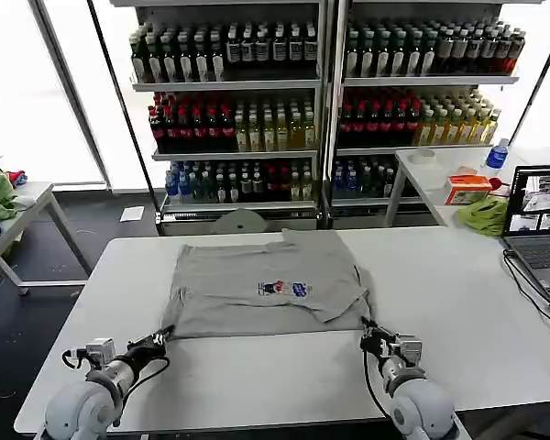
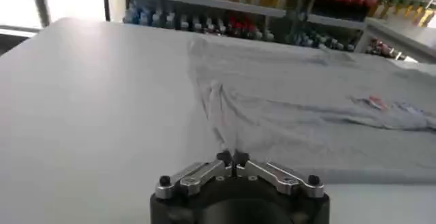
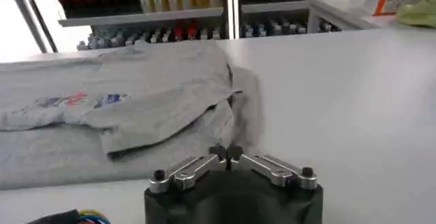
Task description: Fold and organize the clothes.
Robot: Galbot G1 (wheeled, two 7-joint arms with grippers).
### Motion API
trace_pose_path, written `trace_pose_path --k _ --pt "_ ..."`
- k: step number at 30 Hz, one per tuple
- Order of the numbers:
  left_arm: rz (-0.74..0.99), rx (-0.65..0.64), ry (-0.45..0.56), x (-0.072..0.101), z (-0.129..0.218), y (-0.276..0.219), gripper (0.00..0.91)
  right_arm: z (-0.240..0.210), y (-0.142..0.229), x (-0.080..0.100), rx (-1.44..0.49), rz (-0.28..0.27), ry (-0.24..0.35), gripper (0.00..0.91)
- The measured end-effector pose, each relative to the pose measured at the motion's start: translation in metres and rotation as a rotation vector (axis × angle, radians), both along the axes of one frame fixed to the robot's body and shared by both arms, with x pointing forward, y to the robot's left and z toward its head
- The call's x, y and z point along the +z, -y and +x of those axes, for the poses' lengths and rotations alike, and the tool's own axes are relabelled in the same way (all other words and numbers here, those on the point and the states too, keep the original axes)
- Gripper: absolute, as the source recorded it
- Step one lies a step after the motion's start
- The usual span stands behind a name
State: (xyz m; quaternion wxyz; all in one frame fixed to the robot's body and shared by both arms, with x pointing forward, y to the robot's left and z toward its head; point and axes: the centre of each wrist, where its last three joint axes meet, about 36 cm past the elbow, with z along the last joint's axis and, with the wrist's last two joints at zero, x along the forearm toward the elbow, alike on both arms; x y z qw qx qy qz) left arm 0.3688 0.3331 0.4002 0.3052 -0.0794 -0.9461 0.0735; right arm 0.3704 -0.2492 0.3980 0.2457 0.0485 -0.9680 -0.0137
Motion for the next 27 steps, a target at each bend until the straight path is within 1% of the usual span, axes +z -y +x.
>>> trace_pose_path --k 7,16,27 --pt "-0.001 -0.014 0.001 0.008 -0.032 0.013 0.01 -0.034 0.008 0.009 0.025 -0.01 -0.01 0.0" --pt "0.007 0.002 0.007 0.019 -0.073 0.022 0.0 -0.079 0.014 0.017 0.044 -0.026 -0.04 0.0" --pt "0.082 0.01 0.004 0.036 -0.117 0.018 0.01 -0.115 0.007 0.029 0.08 -0.024 -0.081 0.0"
